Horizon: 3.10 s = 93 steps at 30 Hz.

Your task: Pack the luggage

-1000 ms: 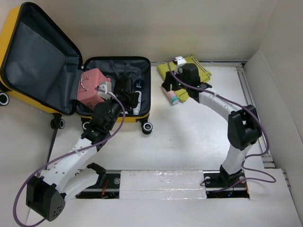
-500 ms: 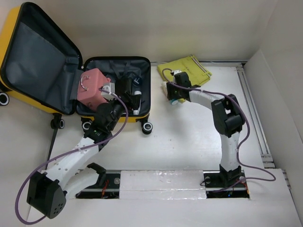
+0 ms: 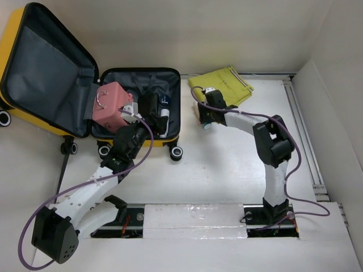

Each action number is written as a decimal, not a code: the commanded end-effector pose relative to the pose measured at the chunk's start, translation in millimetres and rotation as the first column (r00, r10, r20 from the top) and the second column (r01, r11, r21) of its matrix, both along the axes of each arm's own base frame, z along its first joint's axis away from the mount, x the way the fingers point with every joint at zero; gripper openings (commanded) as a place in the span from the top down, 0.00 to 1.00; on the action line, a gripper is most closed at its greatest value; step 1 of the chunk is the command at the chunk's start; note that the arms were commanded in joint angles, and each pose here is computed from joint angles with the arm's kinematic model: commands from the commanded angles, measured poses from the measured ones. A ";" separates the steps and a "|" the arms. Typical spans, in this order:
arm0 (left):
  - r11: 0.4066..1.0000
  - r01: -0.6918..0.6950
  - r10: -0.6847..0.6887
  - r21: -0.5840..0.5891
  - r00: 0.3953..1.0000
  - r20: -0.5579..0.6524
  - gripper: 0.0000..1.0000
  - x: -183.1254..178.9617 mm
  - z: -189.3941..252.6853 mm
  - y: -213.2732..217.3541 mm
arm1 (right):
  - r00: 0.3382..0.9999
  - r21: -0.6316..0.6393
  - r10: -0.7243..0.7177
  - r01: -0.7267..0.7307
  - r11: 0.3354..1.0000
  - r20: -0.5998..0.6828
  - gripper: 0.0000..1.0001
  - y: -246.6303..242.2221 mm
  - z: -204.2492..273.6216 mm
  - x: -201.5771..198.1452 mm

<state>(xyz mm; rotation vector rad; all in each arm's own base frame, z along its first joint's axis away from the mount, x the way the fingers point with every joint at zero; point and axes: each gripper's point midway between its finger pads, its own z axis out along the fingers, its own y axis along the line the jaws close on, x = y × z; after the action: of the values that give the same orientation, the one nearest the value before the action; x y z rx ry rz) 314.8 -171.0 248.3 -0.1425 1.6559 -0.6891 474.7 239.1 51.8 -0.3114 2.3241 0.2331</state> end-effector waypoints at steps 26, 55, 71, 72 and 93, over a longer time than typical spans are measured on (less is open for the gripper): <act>0.985 -0.144 0.154 -0.093 0.982 0.112 0.25 -10.2 26.3 35.0 | 0.862 0.444 0.368 -0.498 0.745 0.349 0.32 176.3 213.9 -77.6; 0.975 0.173 -0.141 0.141 0.967 -0.212 1.00 148.8 -1.5 -259.1 | 0.898 0.368 -0.176 0.017 0.930 0.403 0.91 -113.0 154.1 -197.0; 0.979 -0.005 0.079 0.202 0.929 -0.363 0.61 203.2 -99.6 -257.7 | 0.896 0.410 -0.167 -0.019 0.912 0.412 0.66 -115.9 147.7 -227.5; 0.979 -0.024 0.101 0.205 0.921 -0.377 0.60 202.4 -108.5 -254.2 | 0.896 0.410 -0.167 -0.018 0.912 0.411 0.66 -116.6 147.5 -229.1; 0.962 0.036 0.117 0.270 0.842 -0.526 1.00 151.0 -220.7 -262.2 | 0.898 0.412 -0.124 -0.069 0.908 0.423 0.65 -113.0 154.0 -243.0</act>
<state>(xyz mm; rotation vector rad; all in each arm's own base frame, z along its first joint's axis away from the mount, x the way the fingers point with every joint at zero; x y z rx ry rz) 477.9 -427.5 42.1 -0.2075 2.2305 -0.3743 234.0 121.9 194.9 -0.0793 1.8000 0.5528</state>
